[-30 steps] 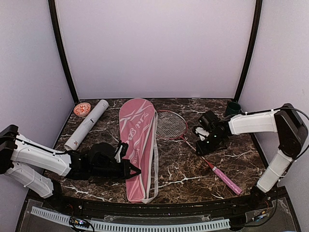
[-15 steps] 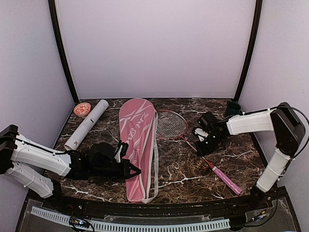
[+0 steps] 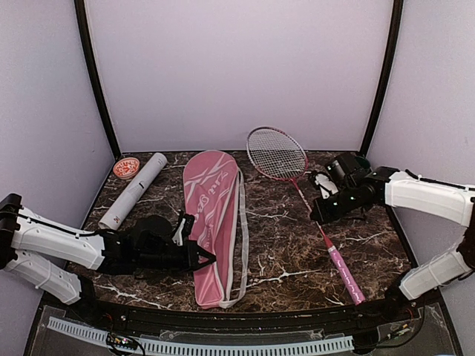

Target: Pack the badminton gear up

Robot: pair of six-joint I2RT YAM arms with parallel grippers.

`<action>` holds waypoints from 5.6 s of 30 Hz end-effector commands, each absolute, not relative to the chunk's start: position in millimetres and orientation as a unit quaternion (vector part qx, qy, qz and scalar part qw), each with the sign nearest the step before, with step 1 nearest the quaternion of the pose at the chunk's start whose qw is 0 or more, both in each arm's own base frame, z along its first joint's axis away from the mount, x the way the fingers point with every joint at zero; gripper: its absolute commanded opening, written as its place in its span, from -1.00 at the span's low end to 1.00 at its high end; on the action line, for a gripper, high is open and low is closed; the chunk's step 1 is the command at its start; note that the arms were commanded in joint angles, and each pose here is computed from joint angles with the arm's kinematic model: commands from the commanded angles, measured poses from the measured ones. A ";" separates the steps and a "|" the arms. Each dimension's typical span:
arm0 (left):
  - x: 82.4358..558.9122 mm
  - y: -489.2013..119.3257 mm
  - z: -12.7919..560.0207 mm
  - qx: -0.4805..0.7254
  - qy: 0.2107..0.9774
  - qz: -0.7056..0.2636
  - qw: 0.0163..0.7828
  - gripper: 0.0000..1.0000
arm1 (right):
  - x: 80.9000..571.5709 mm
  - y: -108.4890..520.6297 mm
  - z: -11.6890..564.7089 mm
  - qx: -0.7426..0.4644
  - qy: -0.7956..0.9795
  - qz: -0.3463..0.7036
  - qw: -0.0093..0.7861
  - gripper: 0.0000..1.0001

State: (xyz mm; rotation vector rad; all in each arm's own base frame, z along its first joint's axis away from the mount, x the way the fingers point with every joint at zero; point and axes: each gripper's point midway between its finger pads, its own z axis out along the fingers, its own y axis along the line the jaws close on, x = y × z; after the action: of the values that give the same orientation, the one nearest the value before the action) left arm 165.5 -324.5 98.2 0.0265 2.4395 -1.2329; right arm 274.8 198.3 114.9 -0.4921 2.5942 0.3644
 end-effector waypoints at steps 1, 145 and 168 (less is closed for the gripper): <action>176.5 -327.3 123.9 0.010 0.856 -0.461 0.235 -1.00 | 250.7 205.0 113.6 -0.190 0.951 0.135 0.202 -1.00; 403.5 -317.7 68.1 0.066 0.959 -0.093 0.260 -0.37 | 198.5 413.6 63.5 -0.218 0.888 0.367 0.169 -1.00; 401.2 -393.7 91.9 0.168 0.923 -0.219 0.266 -1.00 | 209.1 412.0 77.4 -0.187 0.885 0.376 0.202 -1.00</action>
State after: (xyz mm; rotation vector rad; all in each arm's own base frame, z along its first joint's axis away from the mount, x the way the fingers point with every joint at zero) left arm 409.4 -347.8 62.8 0.3109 2.5811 -0.3715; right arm 197.1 391.9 42.6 -0.5380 2.6247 0.9260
